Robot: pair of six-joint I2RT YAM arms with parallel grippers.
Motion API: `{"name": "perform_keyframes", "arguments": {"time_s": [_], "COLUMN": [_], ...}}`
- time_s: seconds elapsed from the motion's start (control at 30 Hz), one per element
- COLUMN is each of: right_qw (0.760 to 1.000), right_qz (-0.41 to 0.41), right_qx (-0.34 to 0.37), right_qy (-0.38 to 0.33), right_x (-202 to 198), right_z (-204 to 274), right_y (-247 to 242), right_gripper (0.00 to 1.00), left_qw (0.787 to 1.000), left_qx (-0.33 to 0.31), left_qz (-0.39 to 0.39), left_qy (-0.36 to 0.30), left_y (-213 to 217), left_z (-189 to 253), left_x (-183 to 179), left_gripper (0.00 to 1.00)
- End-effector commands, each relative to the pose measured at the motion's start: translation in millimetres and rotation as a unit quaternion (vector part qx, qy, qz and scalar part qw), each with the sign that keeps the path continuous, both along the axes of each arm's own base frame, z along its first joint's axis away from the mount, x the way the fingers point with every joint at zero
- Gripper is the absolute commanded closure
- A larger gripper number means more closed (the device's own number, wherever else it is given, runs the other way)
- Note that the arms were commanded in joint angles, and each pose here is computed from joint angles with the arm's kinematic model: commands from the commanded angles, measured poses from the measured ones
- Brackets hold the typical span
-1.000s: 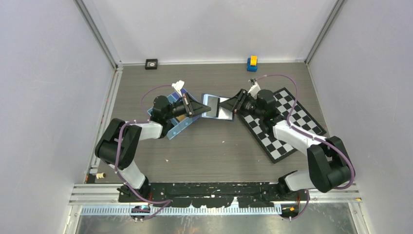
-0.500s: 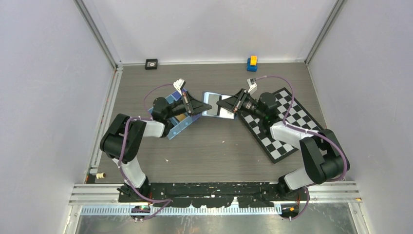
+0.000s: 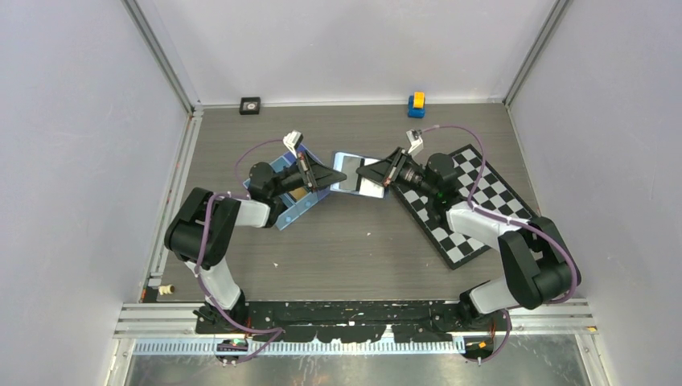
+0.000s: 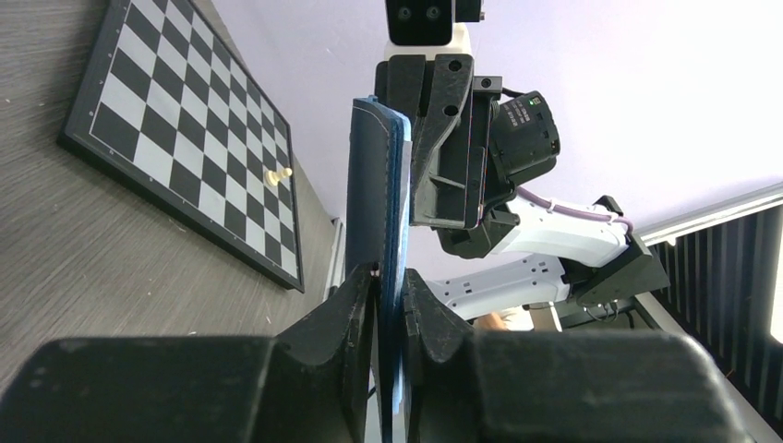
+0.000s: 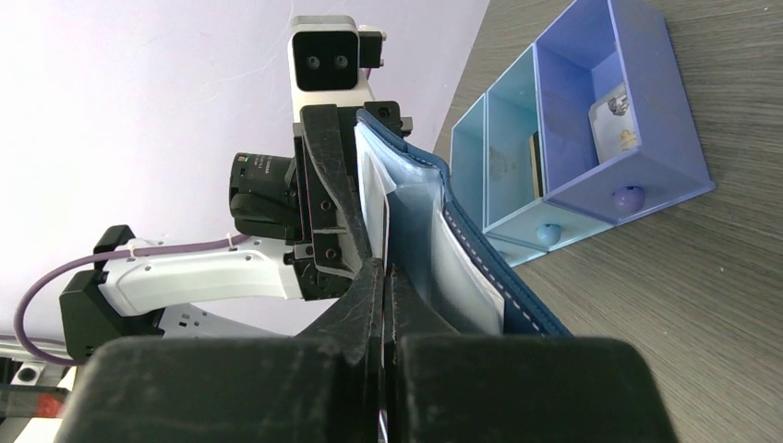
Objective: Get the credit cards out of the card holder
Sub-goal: Remove the credit card from the card holder.
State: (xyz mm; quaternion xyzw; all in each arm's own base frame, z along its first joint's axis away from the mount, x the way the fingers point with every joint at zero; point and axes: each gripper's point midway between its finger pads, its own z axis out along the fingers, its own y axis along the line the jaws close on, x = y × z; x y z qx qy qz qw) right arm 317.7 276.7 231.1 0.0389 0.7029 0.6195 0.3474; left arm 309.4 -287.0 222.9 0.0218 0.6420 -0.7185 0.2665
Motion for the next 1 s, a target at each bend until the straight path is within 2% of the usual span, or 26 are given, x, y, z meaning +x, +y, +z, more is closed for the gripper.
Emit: {"name": "perform_keyframes", "arguments": {"time_s": [0.0, 0.07, 0.17, 0.33, 0.4, 0.47, 0.67, 0.97], "right_qw": [1.0, 1.0, 1.0, 1.0, 1.0, 1.0, 1.0, 0.993], "right_qz": [-0.014, -0.014, -0.012, 0.01, 0.01, 0.008, 0.003, -0.084], "right_qx": [-0.011, -0.014, -0.013, 0.004, 0.008, 0.006, 0.003, -0.077], "right_qy": [-0.024, -0.023, -0.021, -0.022, -0.024, -0.024, -0.026, 0.013], "right_x": [1.3, 1.5, 1.3, -2.4, -2.8, -3.1, -3.0, 16.0], "right_z": [9.0, 7.3, 2.6, 4.3, 5.7, 6.0, 7.5, -23.9], "right_y": [-5.3, -5.2, -2.6, 6.5, 6.5, 5.8, 4.5, -20.7], "right_gripper": [0.99, 0.93, 0.76, 0.73, 0.76, 0.84, 0.99, 0.99], "left_qw": [0.998, 0.998, 0.998, 0.998, 0.998, 0.998, 0.997, 0.991], "left_qx": [-0.019, -0.018, -0.019, -0.02, -0.021, -0.021, -0.02, -0.019], "left_qz": [0.03, 0.036, 0.037, 0.038, 0.04, 0.043, 0.048, 0.13], "left_qy": [-0.046, -0.043, -0.042, -0.047, -0.05, -0.052, -0.053, -0.022], "left_y": [11.6, 12.0, 12.1, 12.7, 13.5, 14.3, 15.8, 50.5], "left_z": [17.7, 14.8, 14.1, 17.1, 18.6, 19.5, 18.3, 4.4], "left_x": [5.5, 7.3, 7.9, 6.3, 5.9, 5.7, 6.4, 22.3], "left_gripper": [0.83, 0.85, 0.98, 1.0, 1.0, 1.0, 1.0, 1.0]}}
